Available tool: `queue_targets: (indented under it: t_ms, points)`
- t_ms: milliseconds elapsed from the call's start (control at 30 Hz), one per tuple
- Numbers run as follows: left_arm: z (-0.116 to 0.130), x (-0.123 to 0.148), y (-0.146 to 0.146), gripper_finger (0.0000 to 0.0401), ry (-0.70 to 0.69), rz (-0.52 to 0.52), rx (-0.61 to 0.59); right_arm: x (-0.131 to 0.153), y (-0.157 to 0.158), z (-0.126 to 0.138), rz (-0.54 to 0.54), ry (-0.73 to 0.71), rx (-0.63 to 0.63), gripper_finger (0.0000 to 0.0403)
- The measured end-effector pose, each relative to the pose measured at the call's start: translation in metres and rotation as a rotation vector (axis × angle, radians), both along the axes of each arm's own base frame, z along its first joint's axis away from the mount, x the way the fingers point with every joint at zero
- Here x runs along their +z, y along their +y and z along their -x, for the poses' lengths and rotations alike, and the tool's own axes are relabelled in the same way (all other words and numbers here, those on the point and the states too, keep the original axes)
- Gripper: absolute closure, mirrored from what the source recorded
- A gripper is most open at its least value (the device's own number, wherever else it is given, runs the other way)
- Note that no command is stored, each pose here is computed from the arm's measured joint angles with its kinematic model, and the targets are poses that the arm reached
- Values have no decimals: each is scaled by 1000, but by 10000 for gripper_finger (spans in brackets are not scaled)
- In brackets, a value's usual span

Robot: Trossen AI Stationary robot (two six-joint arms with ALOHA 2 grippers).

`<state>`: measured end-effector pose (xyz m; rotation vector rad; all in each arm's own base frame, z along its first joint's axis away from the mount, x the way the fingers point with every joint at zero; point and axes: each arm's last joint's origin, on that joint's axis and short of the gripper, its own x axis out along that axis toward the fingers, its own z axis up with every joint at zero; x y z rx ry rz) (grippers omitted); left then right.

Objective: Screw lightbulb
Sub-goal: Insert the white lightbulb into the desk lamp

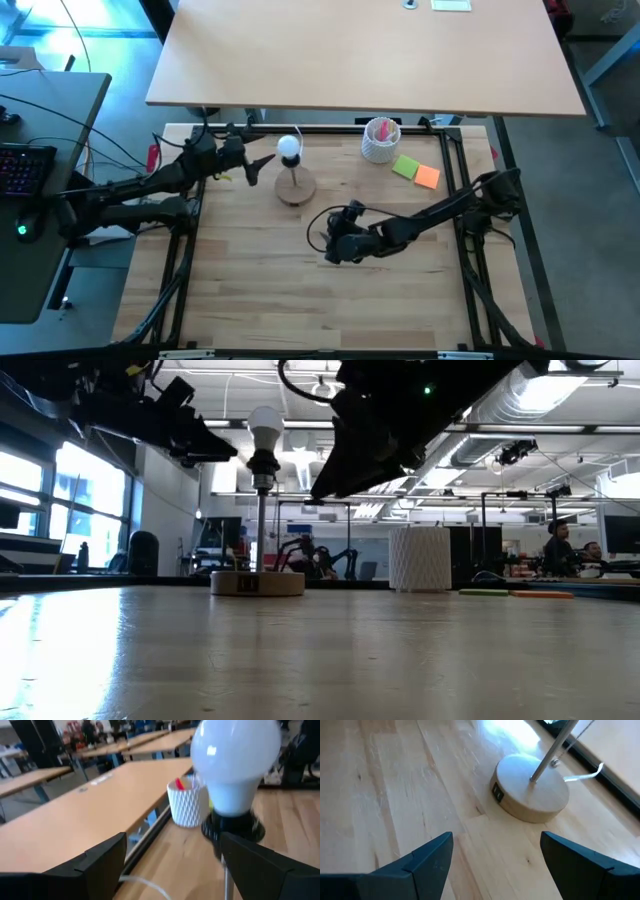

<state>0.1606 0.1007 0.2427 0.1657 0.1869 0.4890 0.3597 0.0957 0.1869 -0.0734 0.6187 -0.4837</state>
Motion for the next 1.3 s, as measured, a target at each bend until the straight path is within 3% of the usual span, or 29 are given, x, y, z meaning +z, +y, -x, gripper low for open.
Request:
queue_targets:
  t_ms: [500, 700, 867, 1067, 1300]
  points:
    - [4, -8, 0, 84, 57, 47, 1, 16, 9, 9, 39, -44, -17, 105]
    - [-1, -36, -3, 84, 49, 147, -151, 17, 6, 8, 32, -55, -30, 105]
    - [-6, -61, -2, 84, -44, 174, -200, 19, 3, 5, 20, -80, -33, 105]
    - [-23, -71, 0, 84, -167, 179, -258, 20, 0, -1, -70, -82, 67, 105]
    - [-46, -75, 10, 84, -224, 170, -269, 23, -1, -3, -68, -111, 81, 105]
